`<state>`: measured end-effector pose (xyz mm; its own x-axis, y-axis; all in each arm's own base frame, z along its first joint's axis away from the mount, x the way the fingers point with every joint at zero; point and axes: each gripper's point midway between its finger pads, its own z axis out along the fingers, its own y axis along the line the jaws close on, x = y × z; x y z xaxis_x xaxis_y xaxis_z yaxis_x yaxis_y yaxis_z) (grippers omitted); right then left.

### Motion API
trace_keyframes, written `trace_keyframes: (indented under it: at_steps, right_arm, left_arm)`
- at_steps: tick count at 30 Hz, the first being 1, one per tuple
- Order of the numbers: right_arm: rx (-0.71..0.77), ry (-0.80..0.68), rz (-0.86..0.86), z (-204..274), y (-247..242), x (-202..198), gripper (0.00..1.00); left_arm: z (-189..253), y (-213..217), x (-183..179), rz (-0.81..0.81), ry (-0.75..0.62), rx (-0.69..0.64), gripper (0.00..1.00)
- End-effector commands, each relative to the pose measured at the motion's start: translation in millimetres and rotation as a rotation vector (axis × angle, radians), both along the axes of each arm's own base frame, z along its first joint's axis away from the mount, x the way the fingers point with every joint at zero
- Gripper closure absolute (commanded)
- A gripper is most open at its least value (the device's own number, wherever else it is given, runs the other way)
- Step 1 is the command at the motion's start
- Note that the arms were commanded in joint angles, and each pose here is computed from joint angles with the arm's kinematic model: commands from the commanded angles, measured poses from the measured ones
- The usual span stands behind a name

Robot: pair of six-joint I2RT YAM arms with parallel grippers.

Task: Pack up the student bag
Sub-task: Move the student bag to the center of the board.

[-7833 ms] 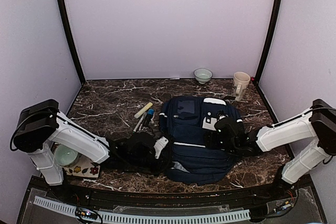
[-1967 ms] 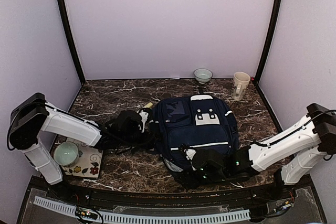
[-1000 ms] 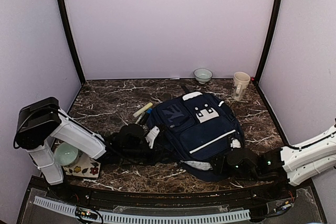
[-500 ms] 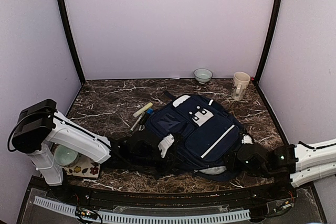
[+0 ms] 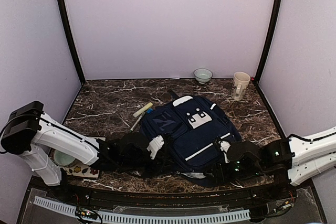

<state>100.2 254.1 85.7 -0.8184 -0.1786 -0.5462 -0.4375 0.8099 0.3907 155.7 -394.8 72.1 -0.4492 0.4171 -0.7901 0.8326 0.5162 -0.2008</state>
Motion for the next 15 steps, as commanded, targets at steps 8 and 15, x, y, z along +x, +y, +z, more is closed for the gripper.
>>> trace_keyframes:
  at_steps: [8, 15]
  right_arm:
    - [0.015, 0.048, 0.194, 24.6, 43.3, -45.2, 0.39]
    - [0.128, 0.04, 0.209, 46.9, 41.0, -48.8, 0.38]
  left_arm:
    - [12.6, 36.9, 7.7, 0.019, -0.184, 0.057, 0.35]
    - [-0.4, 32.2, 15.4, 0.045, -0.194, 0.081, 0.37]
